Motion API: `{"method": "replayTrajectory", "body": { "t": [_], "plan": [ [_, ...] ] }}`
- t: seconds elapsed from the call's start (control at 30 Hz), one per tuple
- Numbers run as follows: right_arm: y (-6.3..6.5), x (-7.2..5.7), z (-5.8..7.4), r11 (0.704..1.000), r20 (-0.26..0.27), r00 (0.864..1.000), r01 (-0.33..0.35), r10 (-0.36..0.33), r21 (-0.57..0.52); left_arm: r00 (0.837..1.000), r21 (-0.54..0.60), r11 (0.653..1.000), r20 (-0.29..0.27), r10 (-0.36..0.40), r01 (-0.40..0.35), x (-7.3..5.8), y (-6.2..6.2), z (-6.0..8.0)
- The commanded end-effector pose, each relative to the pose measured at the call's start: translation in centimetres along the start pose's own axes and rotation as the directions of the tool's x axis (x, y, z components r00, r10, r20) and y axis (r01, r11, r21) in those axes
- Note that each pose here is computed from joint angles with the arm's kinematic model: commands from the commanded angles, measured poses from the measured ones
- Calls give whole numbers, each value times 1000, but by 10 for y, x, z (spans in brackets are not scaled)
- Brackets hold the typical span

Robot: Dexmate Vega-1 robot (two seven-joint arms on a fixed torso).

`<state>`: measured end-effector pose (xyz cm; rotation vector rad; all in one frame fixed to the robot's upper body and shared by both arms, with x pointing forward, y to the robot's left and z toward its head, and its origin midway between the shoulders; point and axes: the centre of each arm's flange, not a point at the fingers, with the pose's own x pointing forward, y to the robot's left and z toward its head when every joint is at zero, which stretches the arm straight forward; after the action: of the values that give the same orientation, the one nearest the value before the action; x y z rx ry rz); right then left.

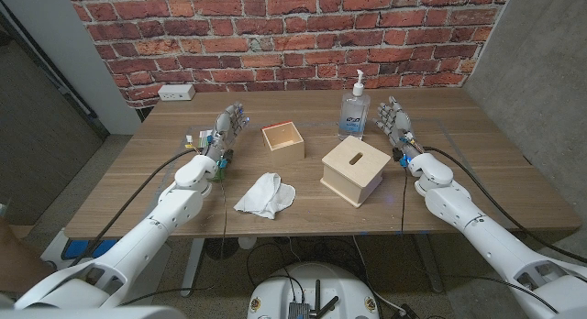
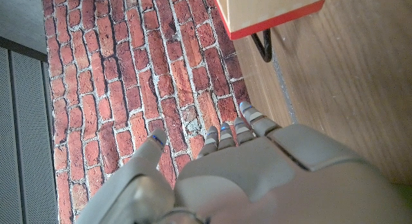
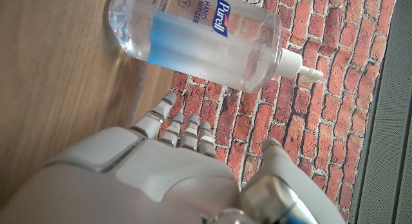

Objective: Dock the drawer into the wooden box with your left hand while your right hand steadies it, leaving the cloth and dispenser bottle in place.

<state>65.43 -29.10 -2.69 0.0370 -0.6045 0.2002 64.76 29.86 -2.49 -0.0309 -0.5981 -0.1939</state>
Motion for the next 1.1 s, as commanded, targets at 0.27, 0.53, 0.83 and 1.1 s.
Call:
{"method": "replayTrajectory", "body": {
  "t": [0.27, 0.53, 0.83, 1.1],
  "plan": [
    [-2, -3, 9, 1000, 28, 1000, 1, 0, -18, 1000, 42, 999, -4, 10, -9, -7, 6, 20],
    [-4, -7, 9, 1000, 30, 1000, 2, -2, -20, 1000, 83, 997, 6, 7, -8, -9, 8, 31],
    [-9, -12, 12, 1000, 40, 999, 5, -4, -27, 1000, 140, 990, 16, 19, -21, -16, 9, 45],
    [-9, -11, 13, 1000, 46, 999, -2, 3, -30, 999, 212, 977, 4, 37, -37, -16, 7, 58]
  ]
}}
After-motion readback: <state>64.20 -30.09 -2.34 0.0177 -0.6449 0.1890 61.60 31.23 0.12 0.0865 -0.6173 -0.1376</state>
